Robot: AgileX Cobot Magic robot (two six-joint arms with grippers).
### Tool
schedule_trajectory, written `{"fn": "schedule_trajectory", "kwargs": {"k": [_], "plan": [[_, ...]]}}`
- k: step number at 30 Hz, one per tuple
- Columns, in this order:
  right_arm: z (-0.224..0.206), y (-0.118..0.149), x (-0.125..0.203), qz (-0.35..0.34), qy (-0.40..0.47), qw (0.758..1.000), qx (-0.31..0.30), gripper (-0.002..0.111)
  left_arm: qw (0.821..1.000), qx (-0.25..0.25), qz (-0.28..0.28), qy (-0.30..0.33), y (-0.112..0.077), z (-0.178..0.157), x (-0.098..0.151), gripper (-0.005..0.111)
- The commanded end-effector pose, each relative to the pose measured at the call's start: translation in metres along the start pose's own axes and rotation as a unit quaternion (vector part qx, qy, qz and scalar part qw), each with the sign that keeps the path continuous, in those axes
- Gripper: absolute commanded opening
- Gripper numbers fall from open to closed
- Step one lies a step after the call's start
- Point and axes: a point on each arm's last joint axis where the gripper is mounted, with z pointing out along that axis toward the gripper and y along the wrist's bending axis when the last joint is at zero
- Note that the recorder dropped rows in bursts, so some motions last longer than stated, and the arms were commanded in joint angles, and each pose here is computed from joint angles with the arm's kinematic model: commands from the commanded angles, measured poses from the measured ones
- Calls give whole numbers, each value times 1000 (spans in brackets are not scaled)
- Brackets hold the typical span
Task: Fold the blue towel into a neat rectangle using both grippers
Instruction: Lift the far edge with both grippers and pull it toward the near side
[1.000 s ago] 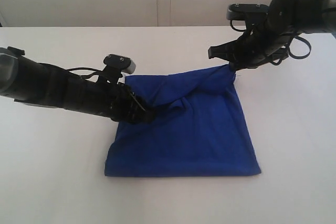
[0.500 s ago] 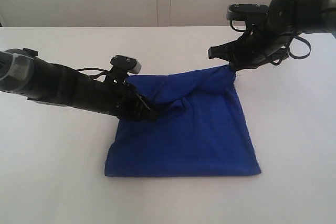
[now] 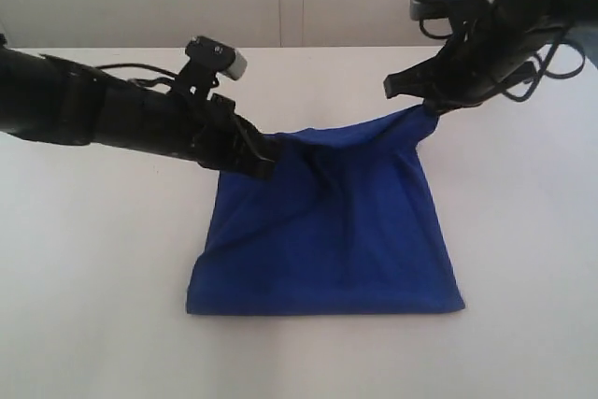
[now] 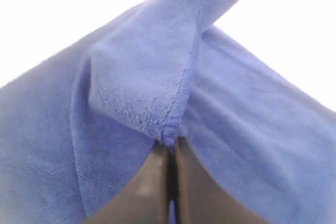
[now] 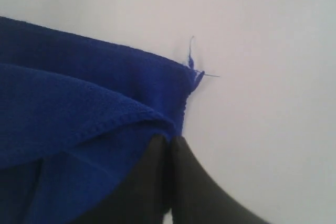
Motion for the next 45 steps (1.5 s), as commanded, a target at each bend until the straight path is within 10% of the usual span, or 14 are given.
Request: {"fn": "schedule_trajectory", "kwargs": {"k": [1,12,45], "plan": [[-51,-6,0,-43,-3,999,26,0,998,41,46,27,-26,-38,-18,0],[-145,9,22,-64,-8,998,16,0,968,80,67,227,-64,-115,-6,0],[-272,29,187,-45,-84,989,-117,0,960,147,98,216,-169,-236,28,0]]}}
